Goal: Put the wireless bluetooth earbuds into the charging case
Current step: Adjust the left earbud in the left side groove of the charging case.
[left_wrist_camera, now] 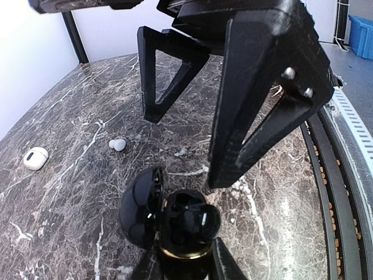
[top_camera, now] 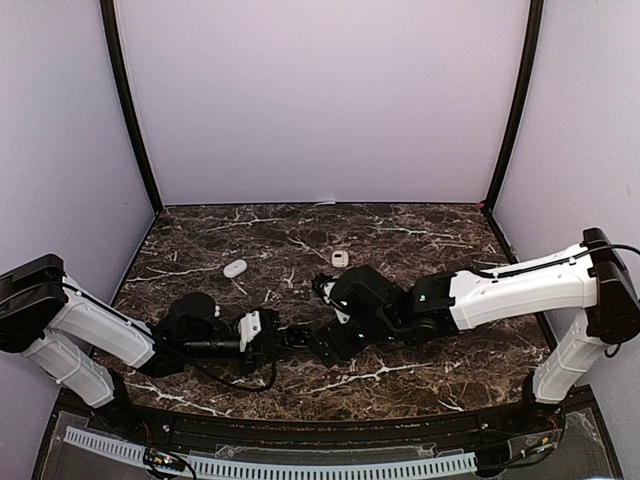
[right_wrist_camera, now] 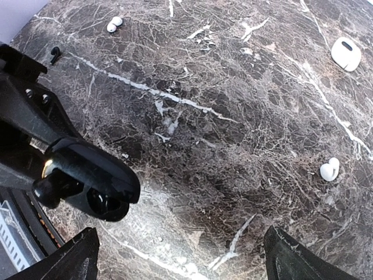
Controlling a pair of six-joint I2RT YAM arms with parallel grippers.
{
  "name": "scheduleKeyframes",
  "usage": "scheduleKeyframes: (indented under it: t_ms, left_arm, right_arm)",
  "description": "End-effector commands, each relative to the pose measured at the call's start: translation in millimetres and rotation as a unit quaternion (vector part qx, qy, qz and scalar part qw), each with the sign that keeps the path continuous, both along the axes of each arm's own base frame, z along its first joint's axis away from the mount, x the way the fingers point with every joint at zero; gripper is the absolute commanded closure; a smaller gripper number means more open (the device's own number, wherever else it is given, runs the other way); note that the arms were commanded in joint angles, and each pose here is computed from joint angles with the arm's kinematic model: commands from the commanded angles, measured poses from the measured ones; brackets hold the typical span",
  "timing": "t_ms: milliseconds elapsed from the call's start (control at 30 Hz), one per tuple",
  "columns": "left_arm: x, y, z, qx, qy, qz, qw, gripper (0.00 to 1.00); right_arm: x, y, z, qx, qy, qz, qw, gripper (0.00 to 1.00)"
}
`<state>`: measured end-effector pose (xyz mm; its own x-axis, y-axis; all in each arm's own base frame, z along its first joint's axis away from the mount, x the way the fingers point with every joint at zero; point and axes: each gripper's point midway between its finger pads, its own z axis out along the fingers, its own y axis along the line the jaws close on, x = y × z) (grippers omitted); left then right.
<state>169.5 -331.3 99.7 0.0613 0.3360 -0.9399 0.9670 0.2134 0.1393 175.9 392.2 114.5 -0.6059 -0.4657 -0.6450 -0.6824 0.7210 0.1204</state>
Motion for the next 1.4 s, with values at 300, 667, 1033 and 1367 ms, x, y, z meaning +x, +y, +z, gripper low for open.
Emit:
scheduleKeyframes:
  t_ms: [300, 667, 1033, 1367]
  left_arm:
    - [-0.5, 0.4, 14.4, -0.025, -0.008, -0.003, 1.000, 0.88]
    - [-0.8, 0.9, 15.2, -0.026, -0.008, -0.003, 1.000, 0.88]
    - [-1.2, 1.1, 16.0, -0.027, -0.007, -0.003, 1.000, 0.88]
    - [-1.3, 1.2, 16.3, -0.028, -0.007, -0.003, 1.000, 0.88]
  right_arm:
    - [-2.5, 8.4, 52.1, 0.073, -0.011, -0.005, 0.997, 0.06]
    - [-23.3, 23.8, 55.9, 0.097, 0.006, 0.012, 0.995, 0.20]
    - [-38.9, 36.6, 56.1, 0.147, 0.029, 0.041, 0.988, 0.51]
    - [-44.3, 44.0, 45.6, 0.158, 0.048, 0.049, 0.985, 0.71]
